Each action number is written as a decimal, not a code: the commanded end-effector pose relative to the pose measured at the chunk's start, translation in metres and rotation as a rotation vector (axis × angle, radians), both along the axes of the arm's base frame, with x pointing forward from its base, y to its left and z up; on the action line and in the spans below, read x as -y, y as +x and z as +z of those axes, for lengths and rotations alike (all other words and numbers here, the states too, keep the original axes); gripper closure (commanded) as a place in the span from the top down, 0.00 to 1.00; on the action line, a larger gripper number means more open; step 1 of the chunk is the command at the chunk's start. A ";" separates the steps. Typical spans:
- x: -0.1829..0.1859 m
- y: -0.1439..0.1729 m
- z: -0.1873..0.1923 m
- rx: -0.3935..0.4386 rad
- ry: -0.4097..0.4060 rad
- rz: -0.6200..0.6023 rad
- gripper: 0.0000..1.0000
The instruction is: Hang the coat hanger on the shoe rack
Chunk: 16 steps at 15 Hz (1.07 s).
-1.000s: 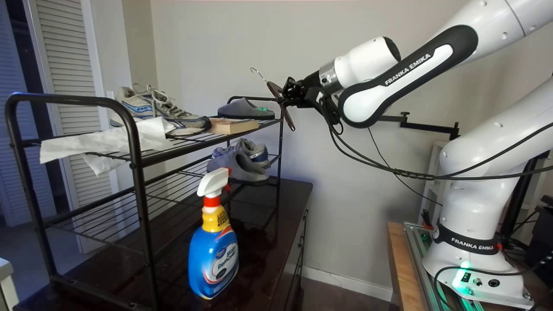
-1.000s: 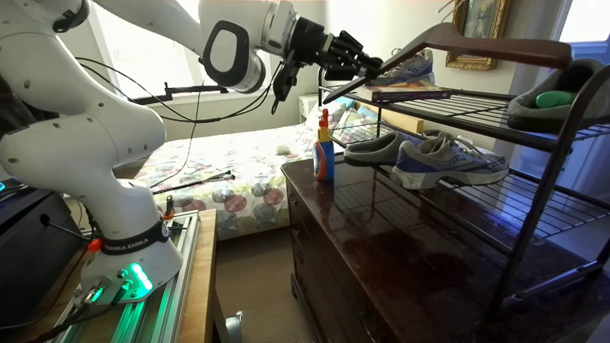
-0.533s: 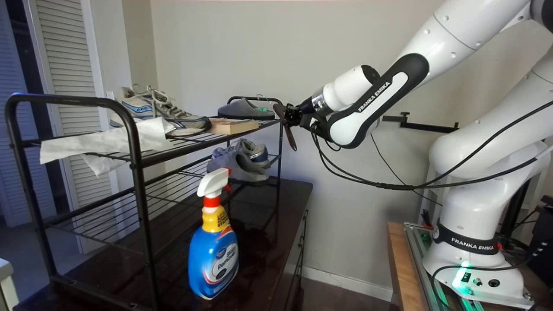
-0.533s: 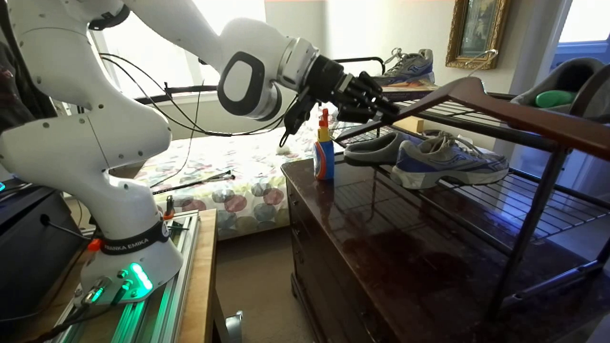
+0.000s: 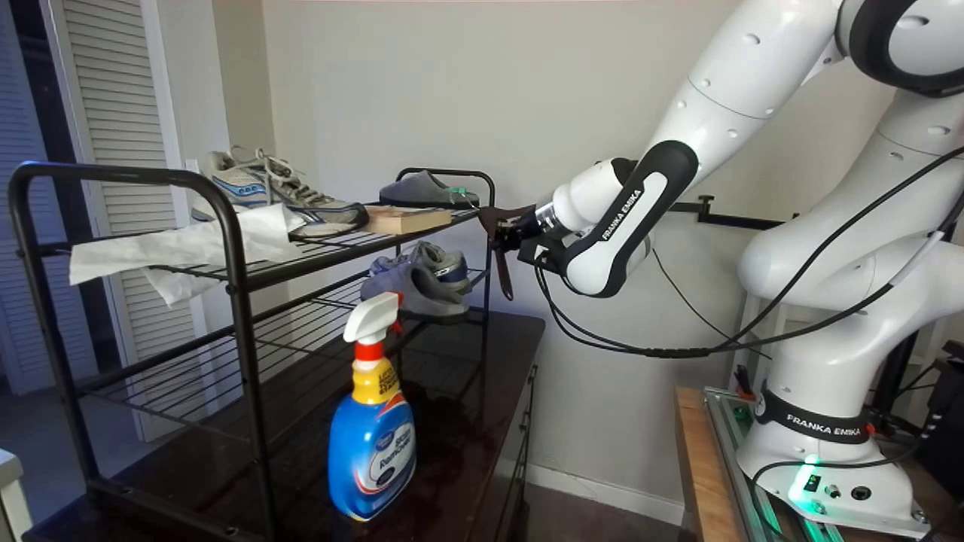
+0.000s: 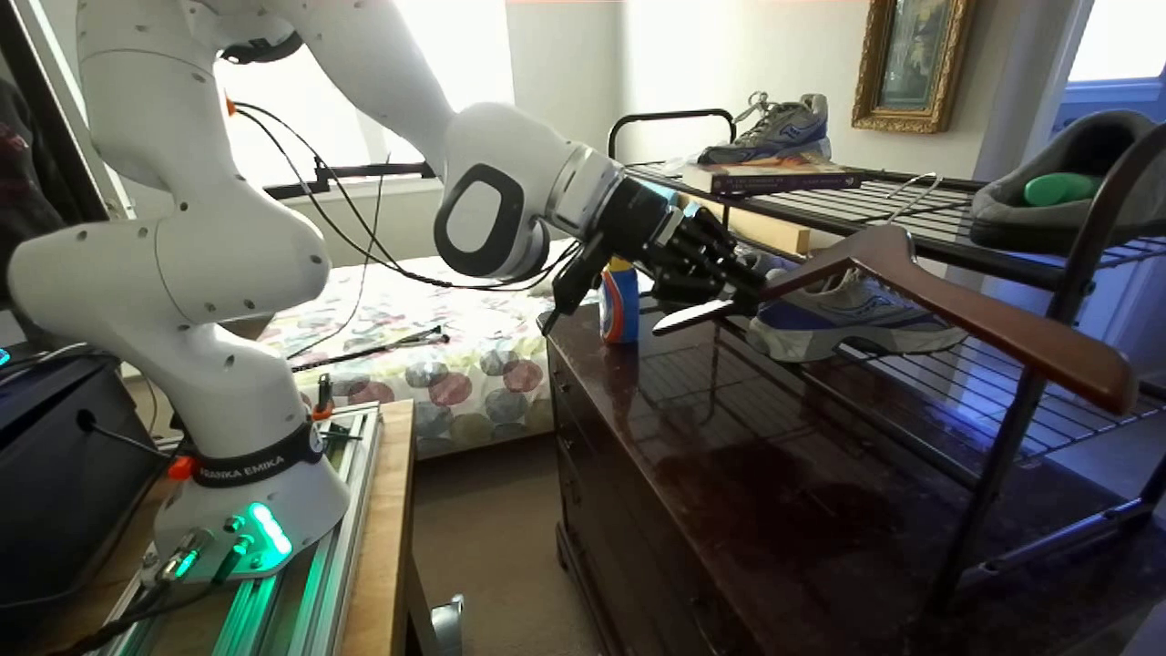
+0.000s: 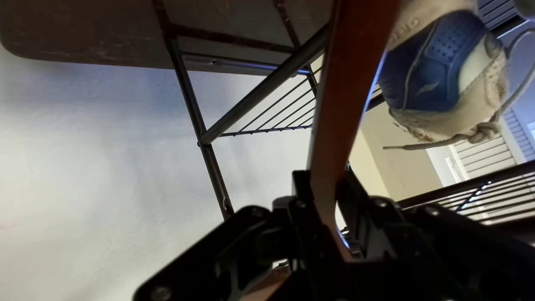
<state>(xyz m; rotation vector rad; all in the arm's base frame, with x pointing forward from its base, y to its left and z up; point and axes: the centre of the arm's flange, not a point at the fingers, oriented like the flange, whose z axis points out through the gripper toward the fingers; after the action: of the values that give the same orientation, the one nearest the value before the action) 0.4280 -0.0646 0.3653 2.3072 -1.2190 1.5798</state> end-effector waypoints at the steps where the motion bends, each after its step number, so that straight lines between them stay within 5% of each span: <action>1: 0.002 -0.016 -0.034 0.027 0.023 -0.020 0.06; 5: 0.001 -0.018 -0.053 0.074 0.052 -0.046 0.06; 13: -0.005 -0.018 -0.094 -0.013 0.086 -0.043 0.06; 14: -0.007 -0.017 -0.094 -0.023 0.088 -0.036 0.42; 16: -0.011 -0.018 -0.084 -0.028 0.128 -0.006 0.55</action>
<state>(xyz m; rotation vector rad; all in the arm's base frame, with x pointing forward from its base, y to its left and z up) 0.4263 -0.0570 0.2834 2.3192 -1.3379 1.5490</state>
